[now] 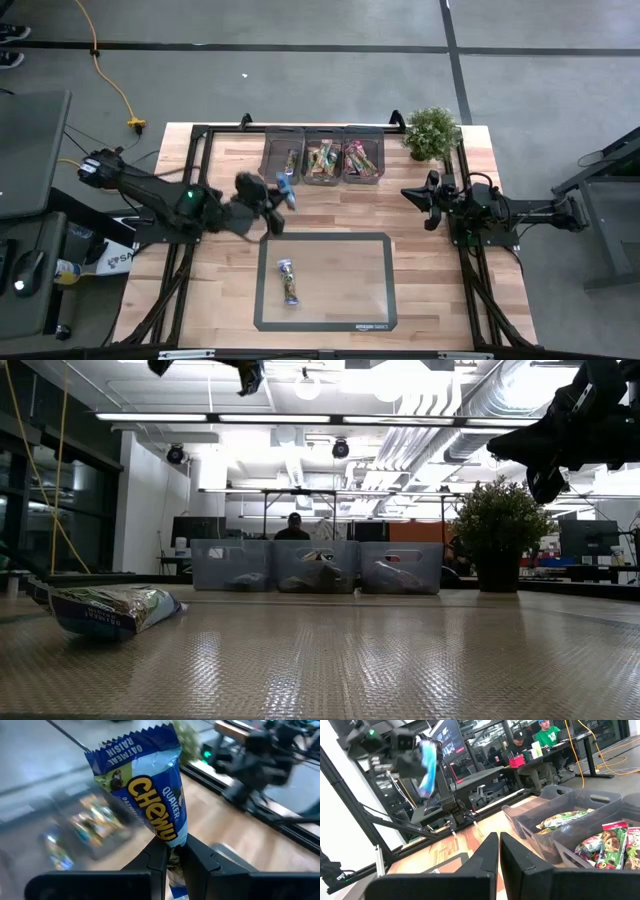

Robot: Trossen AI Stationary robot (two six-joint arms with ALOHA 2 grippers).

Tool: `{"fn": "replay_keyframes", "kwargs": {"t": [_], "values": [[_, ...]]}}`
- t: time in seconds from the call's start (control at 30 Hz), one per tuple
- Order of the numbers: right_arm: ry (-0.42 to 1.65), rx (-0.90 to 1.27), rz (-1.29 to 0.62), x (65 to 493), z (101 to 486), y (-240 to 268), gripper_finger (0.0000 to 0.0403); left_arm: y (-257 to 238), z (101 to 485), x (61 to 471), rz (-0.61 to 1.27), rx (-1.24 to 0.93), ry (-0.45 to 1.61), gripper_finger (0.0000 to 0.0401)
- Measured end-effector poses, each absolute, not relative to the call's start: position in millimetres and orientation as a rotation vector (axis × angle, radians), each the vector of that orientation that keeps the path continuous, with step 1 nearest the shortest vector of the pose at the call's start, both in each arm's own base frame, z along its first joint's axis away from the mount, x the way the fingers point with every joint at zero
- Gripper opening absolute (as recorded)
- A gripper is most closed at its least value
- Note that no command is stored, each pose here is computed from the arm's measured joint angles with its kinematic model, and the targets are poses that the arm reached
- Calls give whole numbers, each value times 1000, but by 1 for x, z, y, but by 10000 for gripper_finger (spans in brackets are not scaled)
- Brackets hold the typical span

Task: Pick and place Granola Bars by type
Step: Put the blue granola bar into the left black bin

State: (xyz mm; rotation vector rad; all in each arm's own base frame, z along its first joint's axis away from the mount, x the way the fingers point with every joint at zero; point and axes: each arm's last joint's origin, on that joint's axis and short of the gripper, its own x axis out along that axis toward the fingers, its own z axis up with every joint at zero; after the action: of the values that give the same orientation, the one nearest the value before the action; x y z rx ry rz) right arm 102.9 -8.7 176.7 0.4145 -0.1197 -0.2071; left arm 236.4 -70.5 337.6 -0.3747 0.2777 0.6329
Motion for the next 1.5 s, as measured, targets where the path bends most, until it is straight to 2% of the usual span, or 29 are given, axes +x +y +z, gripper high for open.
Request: {"fn": "replay_keyframes", "kwargs": {"t": [0.37,0.57,0.83,0.97,1.2,1.5], "values": [[-119,414,-207,103,177,-9,0,28,394,224,916,-207,334,37],[-119,414,-207,103,177,-9,0,92,388,218,932,-280,447,37],[-118,414,-208,103,176,-9,0,168,337,223,865,-459,737,37],[-118,414,-208,103,177,-9,0,195,300,235,830,-549,891,37],[-118,414,-208,103,177,-9,0,217,239,256,792,-664,1100,37],[-118,414,-207,103,177,-9,0,228,194,273,760,-771,1180,37]]}}
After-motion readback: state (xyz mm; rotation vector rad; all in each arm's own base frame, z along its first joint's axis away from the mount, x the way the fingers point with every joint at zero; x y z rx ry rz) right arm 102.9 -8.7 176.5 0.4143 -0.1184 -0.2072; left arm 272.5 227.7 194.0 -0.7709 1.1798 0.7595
